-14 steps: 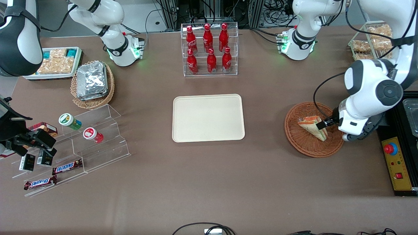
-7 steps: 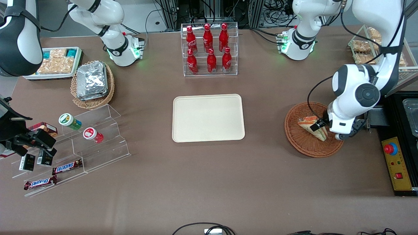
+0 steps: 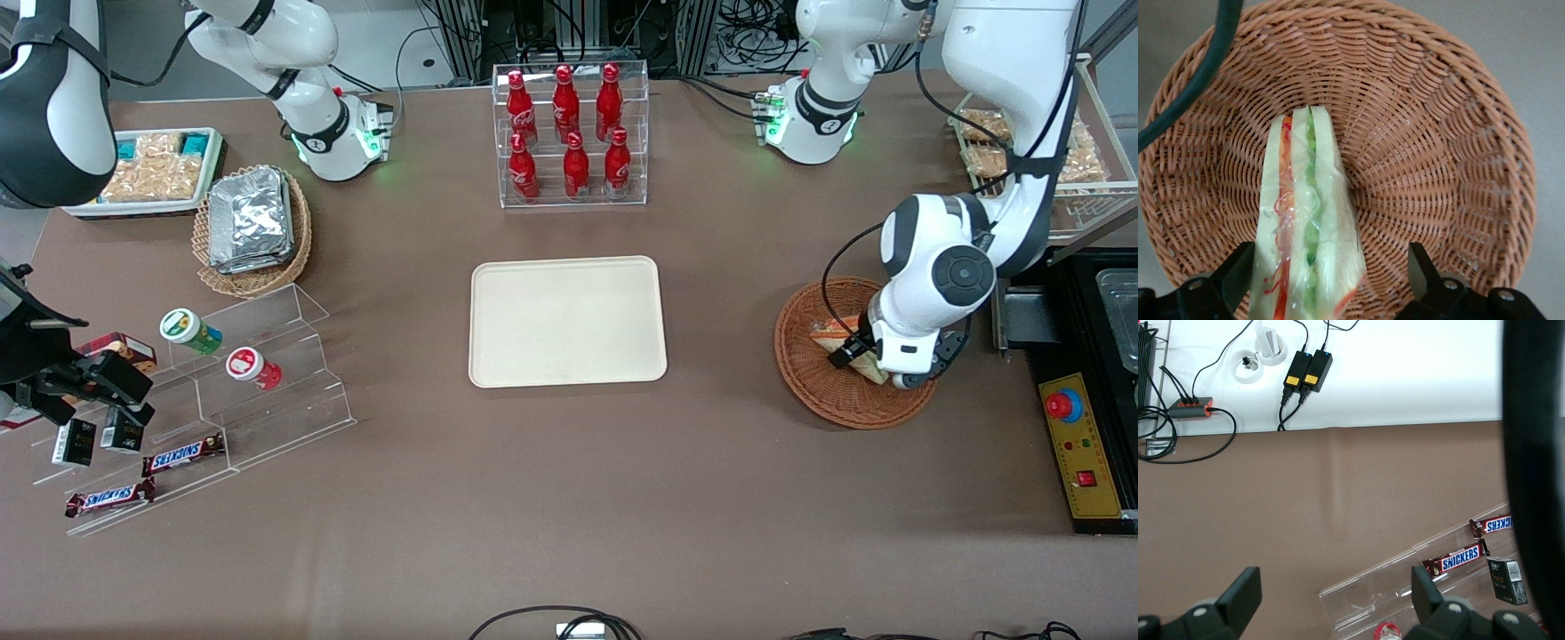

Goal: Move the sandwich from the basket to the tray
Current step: 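Lower the open left gripper around the sandwich's upright edge, then close the left gripper on the sandwich and lift it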

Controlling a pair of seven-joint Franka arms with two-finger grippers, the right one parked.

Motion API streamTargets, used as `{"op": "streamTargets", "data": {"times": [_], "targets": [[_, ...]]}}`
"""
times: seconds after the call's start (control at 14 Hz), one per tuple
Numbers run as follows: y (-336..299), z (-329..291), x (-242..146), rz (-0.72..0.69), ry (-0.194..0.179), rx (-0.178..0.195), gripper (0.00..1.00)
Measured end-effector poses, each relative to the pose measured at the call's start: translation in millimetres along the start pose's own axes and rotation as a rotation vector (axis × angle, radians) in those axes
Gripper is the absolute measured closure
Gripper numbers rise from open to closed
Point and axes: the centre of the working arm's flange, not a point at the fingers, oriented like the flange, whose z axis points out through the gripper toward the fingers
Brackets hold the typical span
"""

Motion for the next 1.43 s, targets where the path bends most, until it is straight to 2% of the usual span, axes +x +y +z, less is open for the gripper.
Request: {"op": "streamTargets", "data": {"times": [0.14, 0.21, 0.29, 0.64, 0.71, 0.86, 1.07, 1.21, 1.43], "targets": [[0, 9, -2, -0.006, -0.004, 0.013, 0.00], [0, 11, -2, -0.009, -0.004, 0.017, 0.05], [0, 13, -2, -0.012, -0.002, 0.022, 0.06], [0, 19, -2, 0.008, 0.014, 0.049, 0.58], [0, 19, -2, 0.011, 0.015, 0.051, 0.62], [-1, 18, -3, 0.013, 0.010, 0.064, 0.67], [-3, -7, 2, 0.047, 0.001, 0.101, 0.72], [-1, -39, 4, 0.069, 0.019, 0.098, 0.80], [16, -75, -14, 0.123, 0.058, 0.073, 0.80]]}}
